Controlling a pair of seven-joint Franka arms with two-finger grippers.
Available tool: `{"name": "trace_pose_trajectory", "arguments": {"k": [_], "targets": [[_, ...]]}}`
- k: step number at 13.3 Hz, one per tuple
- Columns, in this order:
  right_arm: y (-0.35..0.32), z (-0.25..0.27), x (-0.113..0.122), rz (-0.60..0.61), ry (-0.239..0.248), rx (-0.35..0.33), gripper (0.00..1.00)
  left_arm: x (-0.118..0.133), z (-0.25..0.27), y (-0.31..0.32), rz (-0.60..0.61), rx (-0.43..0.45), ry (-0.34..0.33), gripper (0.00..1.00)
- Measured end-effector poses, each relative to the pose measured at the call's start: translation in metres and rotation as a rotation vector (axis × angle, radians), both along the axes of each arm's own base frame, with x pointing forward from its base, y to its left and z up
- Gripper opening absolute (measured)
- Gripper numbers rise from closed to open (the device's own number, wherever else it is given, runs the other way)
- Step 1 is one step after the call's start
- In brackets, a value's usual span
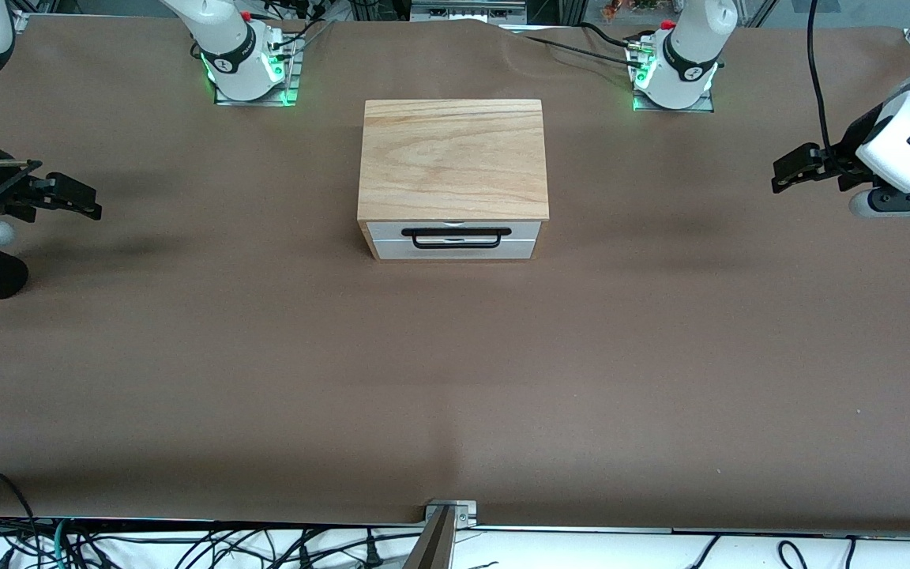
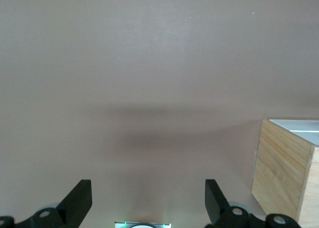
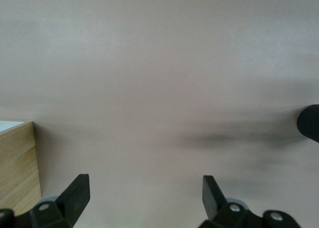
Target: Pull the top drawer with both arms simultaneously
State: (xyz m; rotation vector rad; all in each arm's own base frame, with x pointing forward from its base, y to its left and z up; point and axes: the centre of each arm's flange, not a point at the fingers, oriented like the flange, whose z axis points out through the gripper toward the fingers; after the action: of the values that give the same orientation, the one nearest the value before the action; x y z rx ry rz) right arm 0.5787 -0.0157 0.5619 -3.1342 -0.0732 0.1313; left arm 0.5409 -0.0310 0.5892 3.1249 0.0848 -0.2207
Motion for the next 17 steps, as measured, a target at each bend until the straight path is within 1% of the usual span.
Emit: {"name": "trace_pose_trajectory", "arguments": {"k": [17], "targets": [[0.0043, -0.0006, 0.0004, 0.006, 0.002, 0.0, 1.0, 0.0002, -0.0004, 0.0, 0.0, 0.0, 0.001, 1.0]]}}
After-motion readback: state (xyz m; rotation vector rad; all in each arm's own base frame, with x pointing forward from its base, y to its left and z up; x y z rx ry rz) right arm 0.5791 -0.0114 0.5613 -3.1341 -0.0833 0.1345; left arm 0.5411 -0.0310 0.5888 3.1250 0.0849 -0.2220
